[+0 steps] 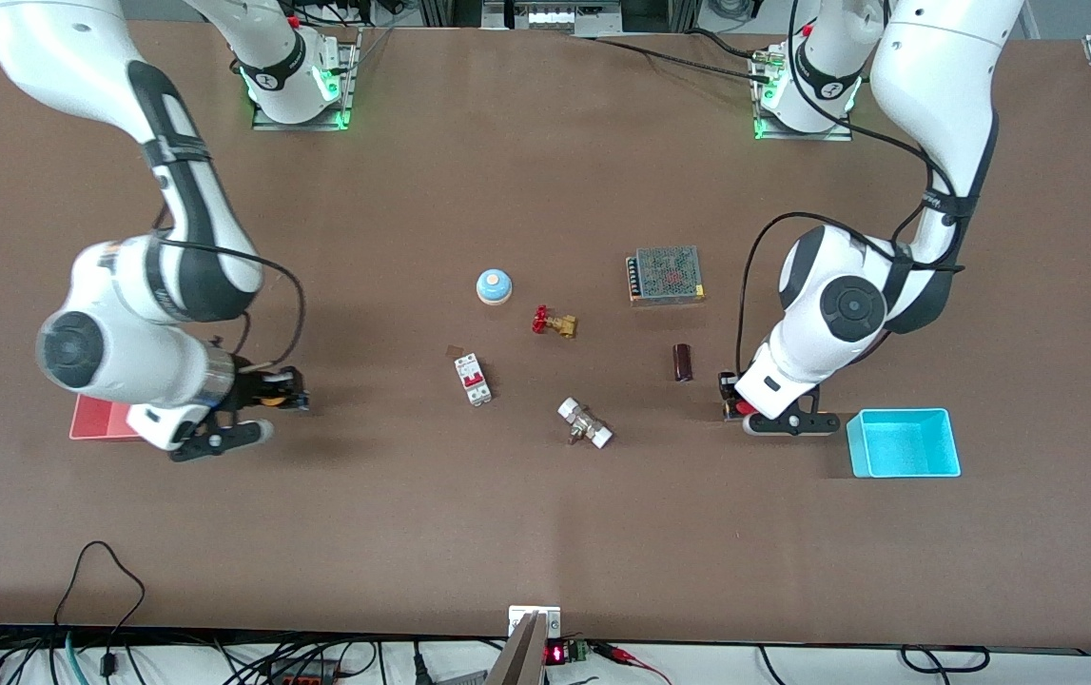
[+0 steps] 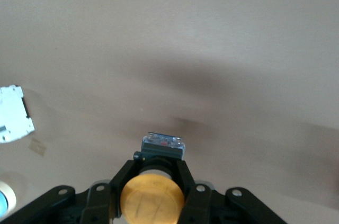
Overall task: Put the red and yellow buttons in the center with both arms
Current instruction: 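Lift the yellow button with the right gripper while the left gripper lifts the red, then set the red button down with the left gripper while the right gripper lowers yellow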
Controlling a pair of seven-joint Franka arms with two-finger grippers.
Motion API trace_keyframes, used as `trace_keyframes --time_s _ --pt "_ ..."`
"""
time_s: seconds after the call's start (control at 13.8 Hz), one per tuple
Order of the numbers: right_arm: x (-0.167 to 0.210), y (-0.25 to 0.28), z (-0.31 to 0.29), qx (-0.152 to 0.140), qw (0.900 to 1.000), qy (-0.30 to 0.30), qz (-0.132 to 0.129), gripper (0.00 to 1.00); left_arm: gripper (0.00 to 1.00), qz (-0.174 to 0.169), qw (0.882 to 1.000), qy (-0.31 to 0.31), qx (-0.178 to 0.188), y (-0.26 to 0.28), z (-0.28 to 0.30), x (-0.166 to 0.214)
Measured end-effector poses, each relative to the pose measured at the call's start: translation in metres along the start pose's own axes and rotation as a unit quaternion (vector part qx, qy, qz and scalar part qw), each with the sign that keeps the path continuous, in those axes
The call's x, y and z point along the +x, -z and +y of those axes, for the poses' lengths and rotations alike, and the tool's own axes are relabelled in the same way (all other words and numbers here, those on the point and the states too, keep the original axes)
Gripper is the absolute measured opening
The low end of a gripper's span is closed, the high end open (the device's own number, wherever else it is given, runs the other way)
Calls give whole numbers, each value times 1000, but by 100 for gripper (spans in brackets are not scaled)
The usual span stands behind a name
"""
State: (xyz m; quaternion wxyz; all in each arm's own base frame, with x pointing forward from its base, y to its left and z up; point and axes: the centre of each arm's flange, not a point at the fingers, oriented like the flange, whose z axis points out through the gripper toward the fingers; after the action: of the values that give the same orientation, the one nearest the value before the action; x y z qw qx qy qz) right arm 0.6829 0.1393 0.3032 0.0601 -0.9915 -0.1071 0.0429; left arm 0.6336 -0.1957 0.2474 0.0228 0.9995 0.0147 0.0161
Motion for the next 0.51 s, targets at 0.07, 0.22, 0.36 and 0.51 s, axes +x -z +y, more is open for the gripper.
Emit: trace_keyframes --time_s 0.07,0.22,0.36,0.51 --pt "2 -12 -7 0 1000 -10 -3 37 41 -3 1000 -1 1 -4 2 -1" --pt "4 -32 -20 -4 1000 -27 -5 37 41 -6 1000 -2 1 -8 2 -2" --pt "5 -49 -30 -10 999 -49 -11 37 43 -6 1000 -2 1 -8 2 -2" --pt "4 -63 -43 -17 998 -61 -18 37 50 -5 1000 -2 1 -8 2 -2"
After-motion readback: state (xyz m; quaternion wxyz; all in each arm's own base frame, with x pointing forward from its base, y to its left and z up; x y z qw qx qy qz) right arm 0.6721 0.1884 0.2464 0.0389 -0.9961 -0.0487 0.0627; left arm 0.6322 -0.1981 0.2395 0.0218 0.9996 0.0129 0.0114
